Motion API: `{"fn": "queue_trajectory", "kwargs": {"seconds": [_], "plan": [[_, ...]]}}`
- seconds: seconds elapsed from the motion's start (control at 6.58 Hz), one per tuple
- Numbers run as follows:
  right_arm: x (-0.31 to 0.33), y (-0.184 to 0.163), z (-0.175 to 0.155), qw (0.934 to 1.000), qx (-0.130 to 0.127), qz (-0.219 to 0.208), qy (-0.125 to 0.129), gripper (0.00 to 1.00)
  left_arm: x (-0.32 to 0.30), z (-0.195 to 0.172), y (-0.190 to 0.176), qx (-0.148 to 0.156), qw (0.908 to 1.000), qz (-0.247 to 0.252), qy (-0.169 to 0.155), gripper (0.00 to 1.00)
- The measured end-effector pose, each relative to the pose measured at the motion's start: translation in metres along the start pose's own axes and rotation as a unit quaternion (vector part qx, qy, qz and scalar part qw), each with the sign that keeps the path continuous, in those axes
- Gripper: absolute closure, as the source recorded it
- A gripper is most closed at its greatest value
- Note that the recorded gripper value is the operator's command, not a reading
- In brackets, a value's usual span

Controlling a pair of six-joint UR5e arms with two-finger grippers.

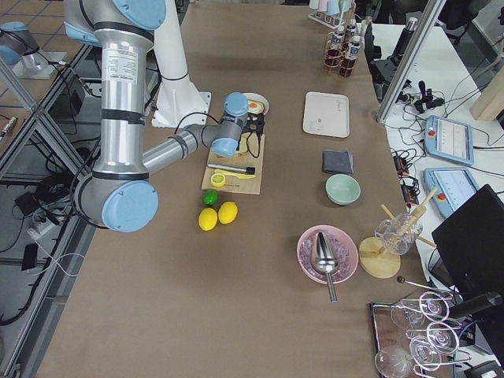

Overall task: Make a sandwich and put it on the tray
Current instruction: 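Move the right gripper over the bread slice on the cutting board, then lower the right gripper and grasp the plain bread slice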

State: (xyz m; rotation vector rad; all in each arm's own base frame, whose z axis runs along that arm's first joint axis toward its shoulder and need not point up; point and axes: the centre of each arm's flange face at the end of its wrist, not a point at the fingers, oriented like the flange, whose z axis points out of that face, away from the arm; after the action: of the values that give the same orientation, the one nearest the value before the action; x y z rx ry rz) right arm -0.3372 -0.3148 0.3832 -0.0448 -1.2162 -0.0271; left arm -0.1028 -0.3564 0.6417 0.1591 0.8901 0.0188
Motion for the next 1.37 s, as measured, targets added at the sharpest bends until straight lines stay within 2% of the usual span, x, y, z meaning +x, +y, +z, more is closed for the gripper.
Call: {"fn": "queue_trajectory", "kwargs": {"seconds": [0.15,0.46,0.76,0.91,1.37], "plan": [[-0.002,0.005,0.006,1.0000,0.004,-0.002,-0.002,0.00,0.000,0.000,0.000,0.000,1.0000,0.000,0.000,0.02],[0.006,0.012,0.030,0.9997,0.019,0.002,0.016,0.06,-0.001,0.001,0.001,-0.001,1.0000,-0.001,0.000,0.02],[0.019,0.016,0.049,0.9992,0.017,0.005,0.035,0.12,-0.001,0.001,0.002,-0.001,1.0000,-0.002,0.000,0.02],[0.022,0.018,0.054,0.9991,0.014,0.006,0.039,0.16,-0.001,0.001,0.002,0.000,1.0000,-0.001,0.000,0.02],[0.027,0.019,0.064,0.9988,0.010,0.006,0.047,0.23,0.000,0.000,0.001,0.002,1.0000,0.000,0.000,0.02]]}}
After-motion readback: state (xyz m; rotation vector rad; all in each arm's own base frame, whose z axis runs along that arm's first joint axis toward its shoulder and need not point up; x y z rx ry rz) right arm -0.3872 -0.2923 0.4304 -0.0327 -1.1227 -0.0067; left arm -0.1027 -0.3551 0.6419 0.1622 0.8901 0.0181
